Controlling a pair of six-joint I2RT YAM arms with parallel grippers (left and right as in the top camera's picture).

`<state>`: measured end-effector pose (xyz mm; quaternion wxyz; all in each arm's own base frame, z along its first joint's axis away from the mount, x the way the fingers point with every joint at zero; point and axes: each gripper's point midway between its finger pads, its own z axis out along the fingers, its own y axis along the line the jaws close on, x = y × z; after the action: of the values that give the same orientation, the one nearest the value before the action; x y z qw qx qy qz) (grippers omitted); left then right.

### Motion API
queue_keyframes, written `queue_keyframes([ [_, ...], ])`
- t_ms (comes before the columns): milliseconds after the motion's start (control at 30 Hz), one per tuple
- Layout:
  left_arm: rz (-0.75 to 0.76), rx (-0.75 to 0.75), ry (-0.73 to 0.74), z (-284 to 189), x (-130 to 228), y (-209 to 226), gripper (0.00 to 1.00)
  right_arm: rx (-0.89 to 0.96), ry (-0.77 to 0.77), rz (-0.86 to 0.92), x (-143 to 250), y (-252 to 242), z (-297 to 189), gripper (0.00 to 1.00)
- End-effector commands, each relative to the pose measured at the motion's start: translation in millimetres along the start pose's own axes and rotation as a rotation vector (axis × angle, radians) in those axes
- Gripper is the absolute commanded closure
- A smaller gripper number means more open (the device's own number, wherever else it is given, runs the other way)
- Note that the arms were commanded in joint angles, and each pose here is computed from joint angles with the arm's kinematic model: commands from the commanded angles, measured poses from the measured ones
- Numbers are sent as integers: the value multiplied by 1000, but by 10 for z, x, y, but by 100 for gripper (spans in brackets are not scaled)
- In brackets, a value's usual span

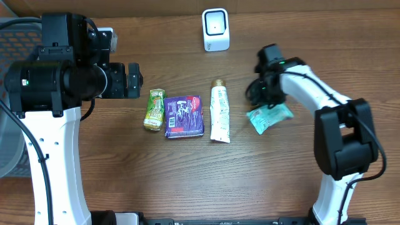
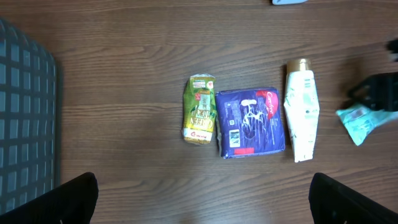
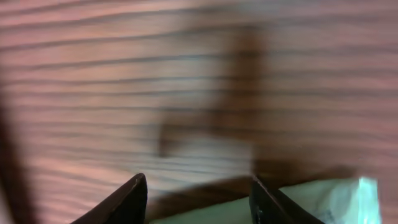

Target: Scan the item barcode

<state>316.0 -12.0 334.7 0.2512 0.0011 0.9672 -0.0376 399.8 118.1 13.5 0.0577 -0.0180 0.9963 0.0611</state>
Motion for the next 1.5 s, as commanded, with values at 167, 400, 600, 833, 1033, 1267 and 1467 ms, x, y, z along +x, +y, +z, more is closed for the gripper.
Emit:
queue_keyframes([
  [167,17,-7,-9,-6,-27,25,1,-281,39,117,-154,-161,-516,47],
  [400,17,-7,-9,-6,-27,25,0,-371,-10,215,-160,-668,-1100,45],
  [600,17,-7,-9,-6,-27,25,1,-575,31,264,176,-904,-1015,40],
  [833,17,-7,-9,-6,-27,25,0,-655,25,292,491,-986,-584,40],
  [1033,17,-7,-9,-6,-28,25,0,-655,23,272,655,-972,-356,36],
  [1267,17,-7,-9,-6,-27,25,0,-700,-28,256,756,-898,-93,28],
  [1467,17,-7,-9,-6,-27,25,1,-800,-60,218,770,-646,-33,30],
])
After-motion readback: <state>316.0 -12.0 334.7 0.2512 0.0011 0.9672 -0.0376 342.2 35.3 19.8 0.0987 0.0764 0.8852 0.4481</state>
